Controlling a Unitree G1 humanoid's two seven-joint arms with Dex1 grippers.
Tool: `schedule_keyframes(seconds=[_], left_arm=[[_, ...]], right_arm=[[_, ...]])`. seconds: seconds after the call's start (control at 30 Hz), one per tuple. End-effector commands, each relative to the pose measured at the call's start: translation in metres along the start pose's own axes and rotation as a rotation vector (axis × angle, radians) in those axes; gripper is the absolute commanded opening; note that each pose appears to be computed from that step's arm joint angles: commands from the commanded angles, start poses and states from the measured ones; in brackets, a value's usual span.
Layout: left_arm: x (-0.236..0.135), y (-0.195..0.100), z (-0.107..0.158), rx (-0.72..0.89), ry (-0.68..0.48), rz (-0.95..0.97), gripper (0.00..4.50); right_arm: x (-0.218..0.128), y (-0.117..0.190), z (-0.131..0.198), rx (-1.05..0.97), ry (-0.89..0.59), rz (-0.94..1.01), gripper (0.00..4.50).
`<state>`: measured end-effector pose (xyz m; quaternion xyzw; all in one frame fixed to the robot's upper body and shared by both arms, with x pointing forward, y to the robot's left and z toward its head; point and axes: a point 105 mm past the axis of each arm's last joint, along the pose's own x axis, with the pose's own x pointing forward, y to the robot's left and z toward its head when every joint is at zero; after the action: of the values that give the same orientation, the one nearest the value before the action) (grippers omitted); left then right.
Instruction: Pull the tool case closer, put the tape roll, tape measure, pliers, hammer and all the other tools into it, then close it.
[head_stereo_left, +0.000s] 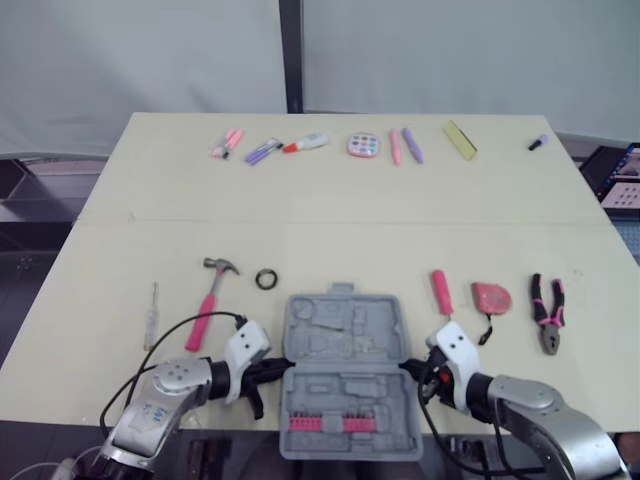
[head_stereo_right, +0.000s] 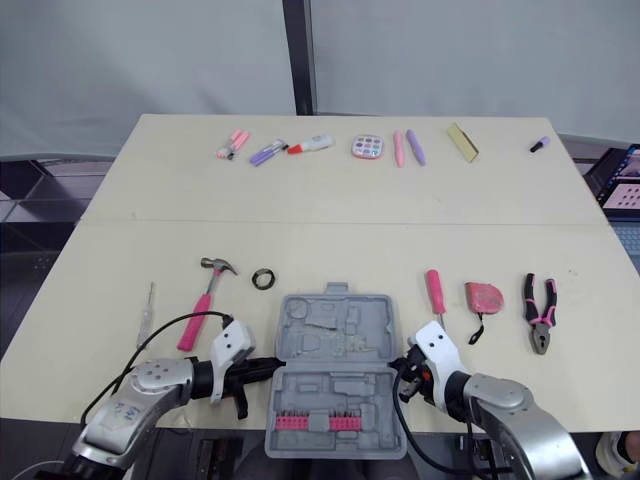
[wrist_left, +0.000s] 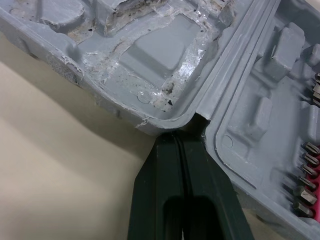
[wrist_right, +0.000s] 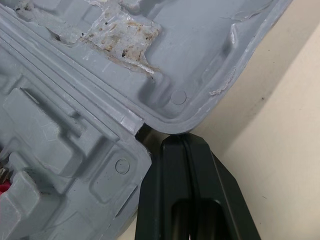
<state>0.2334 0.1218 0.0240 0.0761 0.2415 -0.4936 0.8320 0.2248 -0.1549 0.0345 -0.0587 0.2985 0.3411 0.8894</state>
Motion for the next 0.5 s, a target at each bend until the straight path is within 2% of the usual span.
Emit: schedule_keyframes(seconds=[0.03,0.5], left_arm=[[0.001,-0.008,-0.002,-0.001,0.001,-0.028,0.0],[-0.016,0.012,0.006,0.018,-0.005,0.02,0.0]], right_arm=[[-0.001,0.013,0.006,-0.015,-0.025,0.051,0.03],[-0.014,-0.007,0.002,-0.032,-0.001,-0.001,0.03]])
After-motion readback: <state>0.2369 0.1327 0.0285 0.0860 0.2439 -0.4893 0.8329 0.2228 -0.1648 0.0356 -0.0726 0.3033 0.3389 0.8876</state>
